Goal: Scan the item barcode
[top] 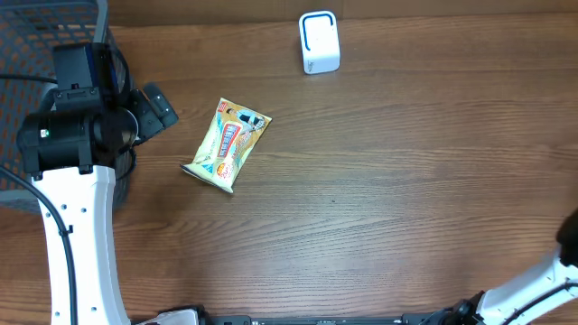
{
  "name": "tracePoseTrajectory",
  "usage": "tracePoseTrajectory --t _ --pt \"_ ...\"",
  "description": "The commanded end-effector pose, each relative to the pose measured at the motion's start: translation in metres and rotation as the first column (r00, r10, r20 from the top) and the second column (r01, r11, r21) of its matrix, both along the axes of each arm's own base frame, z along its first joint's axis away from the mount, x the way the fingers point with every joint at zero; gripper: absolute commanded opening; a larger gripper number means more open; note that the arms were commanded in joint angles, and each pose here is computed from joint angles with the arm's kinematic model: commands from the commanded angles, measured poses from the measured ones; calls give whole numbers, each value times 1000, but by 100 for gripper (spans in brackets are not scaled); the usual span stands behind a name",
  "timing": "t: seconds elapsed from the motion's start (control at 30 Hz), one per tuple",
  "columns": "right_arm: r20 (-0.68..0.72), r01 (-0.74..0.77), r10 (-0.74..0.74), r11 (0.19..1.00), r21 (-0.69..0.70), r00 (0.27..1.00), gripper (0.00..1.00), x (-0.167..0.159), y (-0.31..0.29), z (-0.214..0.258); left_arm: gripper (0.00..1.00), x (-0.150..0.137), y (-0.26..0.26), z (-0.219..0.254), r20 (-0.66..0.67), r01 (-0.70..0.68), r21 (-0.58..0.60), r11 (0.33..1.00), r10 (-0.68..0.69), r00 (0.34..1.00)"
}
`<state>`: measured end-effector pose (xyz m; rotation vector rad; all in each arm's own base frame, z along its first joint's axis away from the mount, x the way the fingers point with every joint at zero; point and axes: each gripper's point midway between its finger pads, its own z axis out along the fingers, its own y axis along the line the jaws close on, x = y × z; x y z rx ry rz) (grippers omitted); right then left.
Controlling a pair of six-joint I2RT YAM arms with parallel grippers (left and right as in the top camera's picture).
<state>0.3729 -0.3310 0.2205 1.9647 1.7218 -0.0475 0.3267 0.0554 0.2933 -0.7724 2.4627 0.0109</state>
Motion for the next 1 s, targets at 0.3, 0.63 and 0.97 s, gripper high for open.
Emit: tracePoseTrajectory --t 0.3,0.63,0.97 --pt "-255 199 -186 980 27 949 4 -120 -78 -67 100 1 2 3 8 -16 7 1000 16 1000" --pt "-317 151 -136 988 23 939 4 -131 -82 -127 100 1 2 3 8 -16 7 1000 16 1000" --pt "-308 75 -77 997 -20 948 32 -123 -92 -133 100 1 2 3 9 -16 7 1000 16 1000"
